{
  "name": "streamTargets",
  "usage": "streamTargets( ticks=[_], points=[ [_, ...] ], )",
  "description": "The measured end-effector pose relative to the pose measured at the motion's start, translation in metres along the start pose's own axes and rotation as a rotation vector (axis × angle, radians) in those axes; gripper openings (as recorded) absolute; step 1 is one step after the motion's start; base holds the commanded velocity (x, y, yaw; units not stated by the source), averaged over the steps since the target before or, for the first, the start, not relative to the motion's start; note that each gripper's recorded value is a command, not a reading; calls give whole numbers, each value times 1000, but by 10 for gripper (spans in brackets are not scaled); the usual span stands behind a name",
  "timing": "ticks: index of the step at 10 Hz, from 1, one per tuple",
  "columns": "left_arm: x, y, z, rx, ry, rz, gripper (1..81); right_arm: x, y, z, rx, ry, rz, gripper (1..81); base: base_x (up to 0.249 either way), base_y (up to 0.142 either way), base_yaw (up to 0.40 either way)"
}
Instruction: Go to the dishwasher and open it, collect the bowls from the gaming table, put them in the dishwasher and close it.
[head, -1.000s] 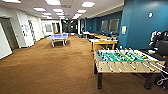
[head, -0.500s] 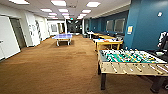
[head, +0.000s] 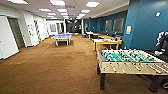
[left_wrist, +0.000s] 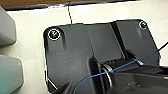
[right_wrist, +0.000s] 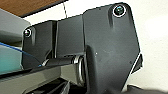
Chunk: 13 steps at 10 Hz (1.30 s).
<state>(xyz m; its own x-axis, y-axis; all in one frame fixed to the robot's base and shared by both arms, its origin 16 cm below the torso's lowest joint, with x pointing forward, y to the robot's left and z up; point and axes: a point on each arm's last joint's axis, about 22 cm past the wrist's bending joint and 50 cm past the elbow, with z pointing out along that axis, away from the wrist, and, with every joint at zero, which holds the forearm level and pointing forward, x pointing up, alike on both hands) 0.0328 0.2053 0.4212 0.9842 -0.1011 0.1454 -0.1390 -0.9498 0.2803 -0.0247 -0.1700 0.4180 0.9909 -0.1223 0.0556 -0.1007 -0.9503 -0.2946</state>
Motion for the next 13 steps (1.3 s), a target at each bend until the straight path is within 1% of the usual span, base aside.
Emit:
streamTargets(
  ticks=[5, 7, 8, 9, 10, 11, 12, 13],
  points=[
    [-1, -1, 0, 1, -1, -1, 811, -3, 0, 0, 0, -3, 1, 811, 0, 0, 0],
    [-3, -1, -1, 1, -2, -2, 811, -5, 0, 0, 1, -5, 1, 811, 97, 0, 0],
    [-17, 0, -2, 2, -15, -5, 811, -20, 0, 0, 0, -21, 4, 811, 123, 0, 0],
    [-16, -2, -2, 4, -20, -5, 811, -20, -1, 0, 0, -25, 4, 811, 127, 0, 0],
    [-2, -3, -1, 4, -4, -2, 811, -5, -1, 0, 1, -6, 0, 811, 139, 0, 0],
    [7, -2, 0, 1, 16, 1, 811, 1, -1, 0, 2, 6, -2, 811, 148, 0, 0],
    [6, -2, 0, 2, 14, 1, 811, -5, 0, 0, 0, -3, 0, 811, 150, 0, 0],
    [-1, -2, -1, 3, 4, -1, 811, -10, -1, 0, 1, -11, 1, 811, 152, 0, 0]
  ],
)
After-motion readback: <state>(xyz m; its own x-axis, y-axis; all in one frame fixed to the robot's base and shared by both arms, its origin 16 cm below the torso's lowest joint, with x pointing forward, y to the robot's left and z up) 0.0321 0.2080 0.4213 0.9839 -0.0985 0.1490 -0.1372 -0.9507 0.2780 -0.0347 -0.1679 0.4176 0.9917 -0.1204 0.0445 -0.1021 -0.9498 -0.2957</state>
